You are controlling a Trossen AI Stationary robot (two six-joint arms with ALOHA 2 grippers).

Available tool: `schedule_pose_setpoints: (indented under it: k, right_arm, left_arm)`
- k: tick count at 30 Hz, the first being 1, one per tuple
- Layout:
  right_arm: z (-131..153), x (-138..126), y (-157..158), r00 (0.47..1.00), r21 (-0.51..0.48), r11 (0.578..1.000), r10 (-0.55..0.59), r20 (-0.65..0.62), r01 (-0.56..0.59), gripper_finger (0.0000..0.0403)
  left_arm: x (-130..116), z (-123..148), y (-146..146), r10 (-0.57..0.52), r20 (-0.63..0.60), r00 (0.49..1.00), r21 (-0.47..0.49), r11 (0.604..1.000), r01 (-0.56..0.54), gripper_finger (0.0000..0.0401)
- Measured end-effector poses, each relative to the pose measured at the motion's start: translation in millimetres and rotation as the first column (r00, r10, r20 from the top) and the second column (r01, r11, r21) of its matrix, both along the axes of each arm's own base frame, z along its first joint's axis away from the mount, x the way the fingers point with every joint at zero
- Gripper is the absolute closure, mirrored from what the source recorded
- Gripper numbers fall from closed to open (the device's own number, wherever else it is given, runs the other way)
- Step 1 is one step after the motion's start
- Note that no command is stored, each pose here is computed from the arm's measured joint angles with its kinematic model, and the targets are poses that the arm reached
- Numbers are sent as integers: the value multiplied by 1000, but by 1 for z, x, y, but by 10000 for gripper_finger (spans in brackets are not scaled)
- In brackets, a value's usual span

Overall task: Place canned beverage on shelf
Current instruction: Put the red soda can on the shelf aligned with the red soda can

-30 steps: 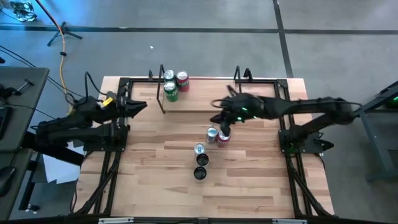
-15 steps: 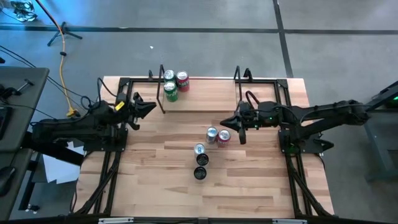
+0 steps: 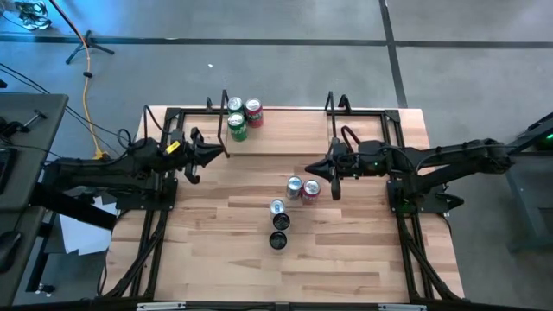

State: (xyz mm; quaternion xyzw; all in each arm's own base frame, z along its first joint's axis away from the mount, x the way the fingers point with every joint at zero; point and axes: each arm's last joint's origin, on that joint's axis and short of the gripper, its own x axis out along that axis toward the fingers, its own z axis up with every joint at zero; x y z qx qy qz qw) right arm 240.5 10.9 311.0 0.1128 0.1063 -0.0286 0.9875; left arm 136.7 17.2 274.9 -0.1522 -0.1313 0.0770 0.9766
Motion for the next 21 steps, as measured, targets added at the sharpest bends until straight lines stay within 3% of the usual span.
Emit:
schedule_pose_setpoints:
  k: [16,21]
  right_arm:
    - [1,0,0,1000,26,1000,-9,7,9,402]
    - [1,0,-2,996,49,995,-88,10,87,402]
  left_arm:
    - [0,0,-2,-36,-12,999,71,997,37,401]
    - [0,0,-2,-39,-14,999,73,997,40,401]
